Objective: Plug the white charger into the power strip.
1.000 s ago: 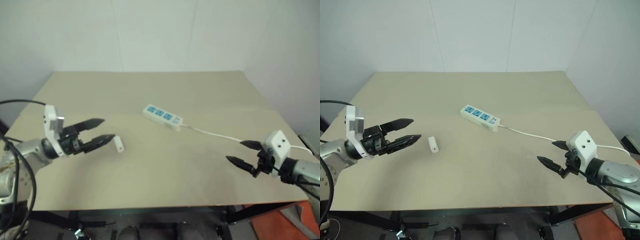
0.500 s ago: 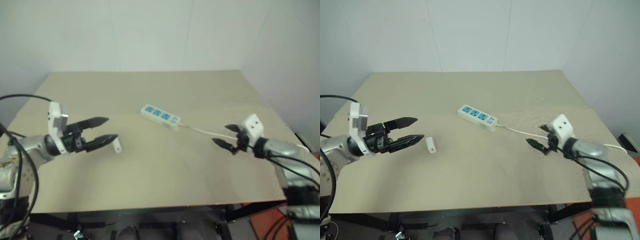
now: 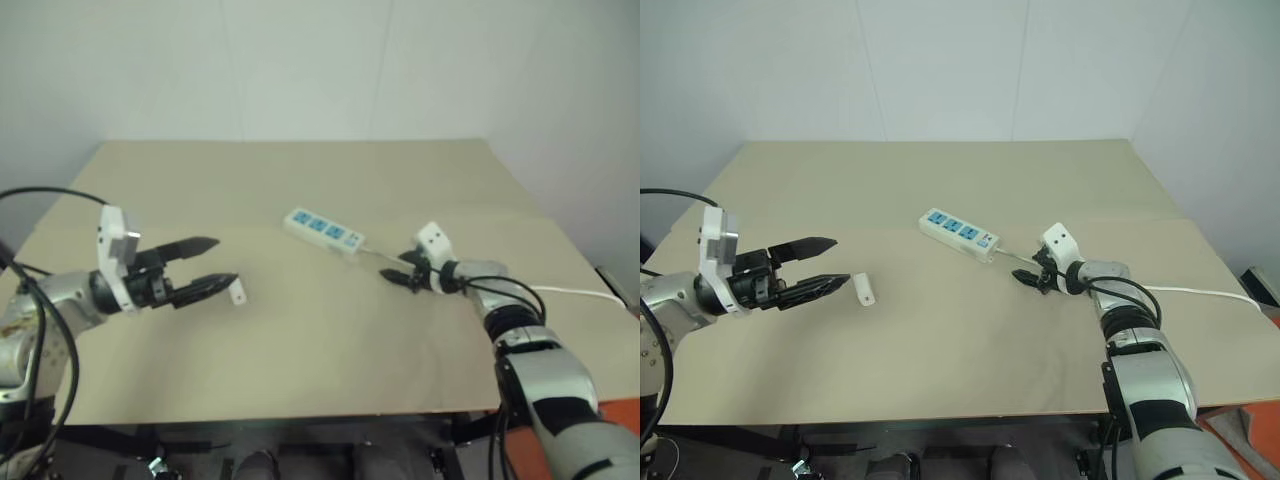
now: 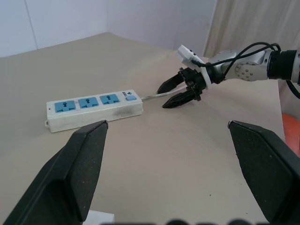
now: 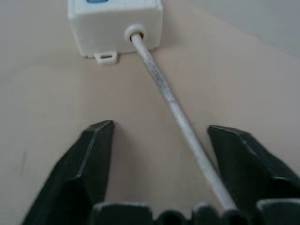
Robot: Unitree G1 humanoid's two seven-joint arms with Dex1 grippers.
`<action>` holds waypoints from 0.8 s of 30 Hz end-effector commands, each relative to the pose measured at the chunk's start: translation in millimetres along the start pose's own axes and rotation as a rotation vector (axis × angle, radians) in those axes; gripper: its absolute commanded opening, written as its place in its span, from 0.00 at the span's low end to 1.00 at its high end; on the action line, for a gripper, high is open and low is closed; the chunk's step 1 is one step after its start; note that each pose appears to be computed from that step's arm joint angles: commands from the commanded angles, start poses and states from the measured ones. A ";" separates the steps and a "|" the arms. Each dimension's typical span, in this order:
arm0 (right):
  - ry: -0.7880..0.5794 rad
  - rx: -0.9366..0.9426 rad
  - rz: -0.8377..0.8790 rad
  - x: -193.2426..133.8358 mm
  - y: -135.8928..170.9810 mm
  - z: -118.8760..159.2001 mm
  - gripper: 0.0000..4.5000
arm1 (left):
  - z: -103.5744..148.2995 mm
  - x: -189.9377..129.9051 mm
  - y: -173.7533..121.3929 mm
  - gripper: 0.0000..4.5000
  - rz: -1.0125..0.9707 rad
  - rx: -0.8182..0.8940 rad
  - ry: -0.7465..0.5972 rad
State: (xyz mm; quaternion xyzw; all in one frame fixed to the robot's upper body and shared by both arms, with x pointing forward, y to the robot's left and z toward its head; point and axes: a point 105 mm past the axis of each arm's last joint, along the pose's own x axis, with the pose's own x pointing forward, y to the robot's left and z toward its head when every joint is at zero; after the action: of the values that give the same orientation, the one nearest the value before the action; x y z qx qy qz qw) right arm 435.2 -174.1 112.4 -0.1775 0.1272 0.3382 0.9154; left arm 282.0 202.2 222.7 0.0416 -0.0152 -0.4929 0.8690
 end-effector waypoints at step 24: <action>-0.109 -0.246 0.075 -75.7 77.6 -5.4 0.00 | 7.7 9.7 -0.2 1.00 -0.052 0.063 -0.007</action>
State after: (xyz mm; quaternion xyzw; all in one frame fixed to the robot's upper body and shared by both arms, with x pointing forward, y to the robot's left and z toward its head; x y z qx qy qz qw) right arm 330.1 -164.6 94.4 -0.2615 0.0676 0.4133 0.8696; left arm 286.6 195.4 220.9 0.0527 -0.0128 -0.5081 0.8596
